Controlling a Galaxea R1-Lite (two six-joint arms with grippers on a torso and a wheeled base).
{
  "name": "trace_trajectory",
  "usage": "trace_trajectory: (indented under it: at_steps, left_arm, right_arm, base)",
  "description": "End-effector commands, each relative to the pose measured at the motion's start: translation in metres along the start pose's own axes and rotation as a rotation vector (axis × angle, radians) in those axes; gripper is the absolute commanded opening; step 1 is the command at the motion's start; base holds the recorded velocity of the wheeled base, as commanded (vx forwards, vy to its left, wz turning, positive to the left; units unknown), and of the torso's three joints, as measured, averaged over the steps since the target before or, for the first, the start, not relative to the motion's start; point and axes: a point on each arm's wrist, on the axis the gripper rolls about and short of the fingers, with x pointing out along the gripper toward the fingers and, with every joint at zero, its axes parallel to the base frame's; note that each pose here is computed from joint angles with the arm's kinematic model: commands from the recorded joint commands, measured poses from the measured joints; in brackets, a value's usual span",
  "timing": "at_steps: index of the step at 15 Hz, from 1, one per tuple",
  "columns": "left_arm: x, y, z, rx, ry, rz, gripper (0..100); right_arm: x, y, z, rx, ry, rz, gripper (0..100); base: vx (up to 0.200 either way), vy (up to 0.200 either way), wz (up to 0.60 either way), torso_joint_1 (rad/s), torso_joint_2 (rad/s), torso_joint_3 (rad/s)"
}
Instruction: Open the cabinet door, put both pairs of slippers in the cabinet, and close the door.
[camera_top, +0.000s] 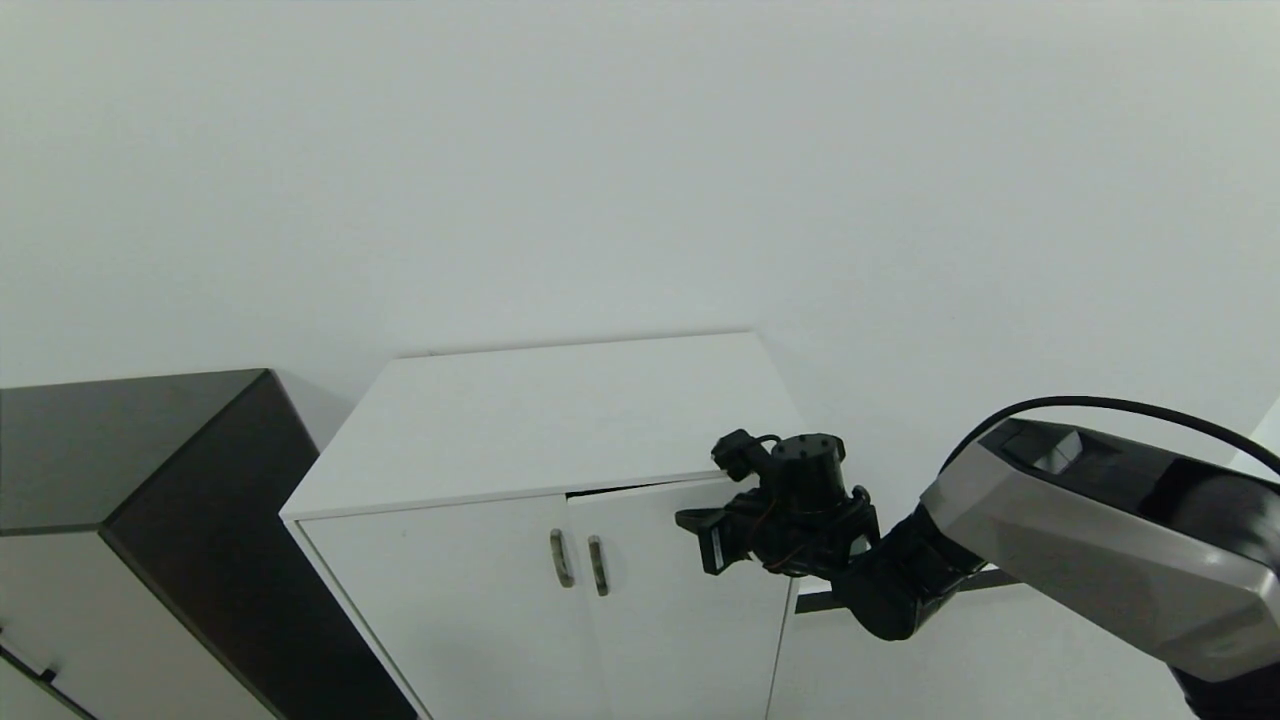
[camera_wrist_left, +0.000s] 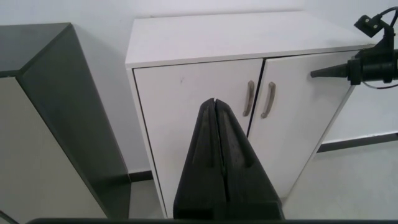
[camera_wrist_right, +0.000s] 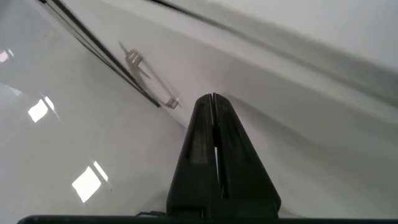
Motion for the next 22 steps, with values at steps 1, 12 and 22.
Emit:
trace_trajectory:
  at_steps: [1,12,22]
  left_arm:
    - [0.000,0.000,0.000,0.000,0.000,0.000,0]
    - [0.000,0.000,0.000,0.000,0.000,0.000,0]
    - [0.000,0.000,0.000,-0.002,0.000,0.006,0]
  right_arm:
    - [0.001,0.000,0.003,-0.002,-0.007,0.000,0]
    - [0.011,-0.003,0.005,-0.006,-0.014,-0.014,0]
    - [-0.044,0.020,0.037,-0.056,-0.083,-0.098,0]
  base:
    - [0.000,0.000,0.00,0.000,0.00,0.000]
    - [0.000,0.000,0.00,0.000,0.00,0.000]
    - [0.000,0.000,0.00,0.000,0.00,0.000]
